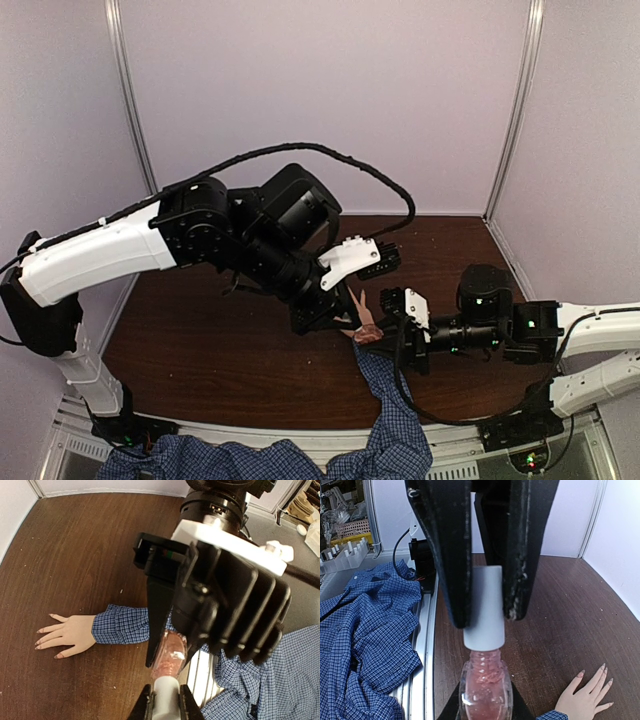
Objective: Paint the nails
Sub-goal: Close the nail polish bottle cap on the nail polish bottle, then screw the nail polish bottle cap onto the nail polish bottle.
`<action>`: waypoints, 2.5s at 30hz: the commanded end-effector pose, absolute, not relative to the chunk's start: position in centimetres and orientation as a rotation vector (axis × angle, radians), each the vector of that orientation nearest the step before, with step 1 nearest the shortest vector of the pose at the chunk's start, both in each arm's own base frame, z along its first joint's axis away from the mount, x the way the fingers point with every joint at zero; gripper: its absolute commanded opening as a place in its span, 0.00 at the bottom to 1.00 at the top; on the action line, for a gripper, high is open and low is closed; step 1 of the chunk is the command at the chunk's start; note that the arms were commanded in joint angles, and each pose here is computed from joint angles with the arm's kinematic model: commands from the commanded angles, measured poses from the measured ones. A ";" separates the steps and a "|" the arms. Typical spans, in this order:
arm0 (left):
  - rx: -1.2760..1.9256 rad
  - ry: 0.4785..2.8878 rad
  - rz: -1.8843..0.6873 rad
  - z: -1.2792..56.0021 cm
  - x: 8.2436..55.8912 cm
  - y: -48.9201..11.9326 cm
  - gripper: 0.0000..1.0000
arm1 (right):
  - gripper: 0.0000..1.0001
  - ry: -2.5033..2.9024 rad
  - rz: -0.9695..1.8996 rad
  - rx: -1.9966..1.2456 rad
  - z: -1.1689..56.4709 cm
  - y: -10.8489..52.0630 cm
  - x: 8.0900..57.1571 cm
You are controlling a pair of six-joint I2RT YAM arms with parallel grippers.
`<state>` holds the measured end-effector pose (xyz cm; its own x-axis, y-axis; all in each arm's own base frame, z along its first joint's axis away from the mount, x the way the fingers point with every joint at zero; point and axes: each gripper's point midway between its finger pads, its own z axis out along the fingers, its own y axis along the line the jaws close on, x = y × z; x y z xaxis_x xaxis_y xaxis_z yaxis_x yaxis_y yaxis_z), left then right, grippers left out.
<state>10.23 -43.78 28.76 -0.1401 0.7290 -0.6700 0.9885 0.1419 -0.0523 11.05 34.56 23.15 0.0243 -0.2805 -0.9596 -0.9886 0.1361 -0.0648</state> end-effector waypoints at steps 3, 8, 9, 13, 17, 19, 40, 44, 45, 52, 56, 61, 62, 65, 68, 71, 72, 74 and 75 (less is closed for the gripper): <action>1.631 1.901 -0.696 28.5 10.4 -44.7 0.00 | 0.00 1.391 0.947 -1.268 25.1 35.1 11.3; 1.617 1.904 -0.724 27.7 10.3 -45.2 0.00 | 0.00 1.385 0.959 -1.261 25.8 35.4 11.3; 1.614 1.900 -0.730 27.7 10.3 -45.3 0.00 | 0.00 1.384 0.960 -1.257 26.0 35.4 11.4; 1.611 1.897 -0.728 27.5 10.4 -45.5 0.00 | 0.00 1.375 0.962 -1.246 26.6 35.4 11.4; 1.619 1.891 -0.725 27.3 10.4 -45.4 0.00 | 0.00 1.364 0.967 -1.257 27.1 35.6 11.3; 1.614 1.879 -0.729 27.3 10.4 -45.4 0.00 | 0.00 1.361 0.967 -1.258 27.2 35.6 11.3; 1.629 1.843 -0.745 27.4 10.1 -45.3 0.00 | 0.00 1.331 0.990 -1.266 27.5 35.9 10.9; 1.619 1.800 -0.774 28.1 9.9 -45.3 0.00 | 0.00 1.302 1.002 -1.262 28.1 35.7 10.6; 1.620 1.784 -0.781 28.2 9.8 -45.2 0.00 | 0.00 1.294 1.006 -1.260 28.3 35.6 10.5; 1.759 1.666 -0.799 27.8 8.4 -44.9 0.14 | 0.00 1.262 1.041 -1.281 28.8 35.6 9.8; 1.803 1.606 -0.771 28.0 8.4 -44.7 0.18 | 0.00 1.272 1.045 -1.289 28.4 35.8 9.8; 1.821 1.572 -0.723 28.6 8.7 -44.3 0.28 | 0.00 1.273 1.050 -1.289 28.3 35.9 9.8; 1.805 1.572 -0.709 28.9 8.9 -44.1 0.35 | 0.00 1.274 1.049 -1.289 28.3 35.9 9.8; 1.715 1.561 -0.694 30.8 9.8 -43.6 0.51 | 0.00 1.289 1.040 -1.279 28.0 35.8 10.0; 1.625 1.525 -0.735 33.0 10.0 -42.9 0.64 | 0.00 1.313 1.018 -1.272 27.3 35.8 10.5; 1.547 1.480 -0.788 34.6 9.8 -42.0 0.73 | 0.00 1.333 1.008 -1.261 26.8 35.8 10.8; 1.519 1.467 -0.804 35.2 9.7 -41.8 0.74 | 0.00 1.341 1.005 -1.253 26.7 35.9 10.9; 1.447 1.473 -0.805 35.7 10.2 -41.2 0.74 | 0.00 1.356 1.000 -1.221 26.8 35.7 11.3; 1.399 1.471 -0.817 36.2 10.4 -41.0 0.74 | 0.00 1.365 0.989 -1.196 27.0 35.6 11.7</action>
<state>9.17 -40.99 32.71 0.0991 0.5283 -0.8433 0.9912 0.0227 0.1307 10.56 35.62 25.82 0.0363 -0.1923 -0.9807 -0.9939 0.0952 -0.0555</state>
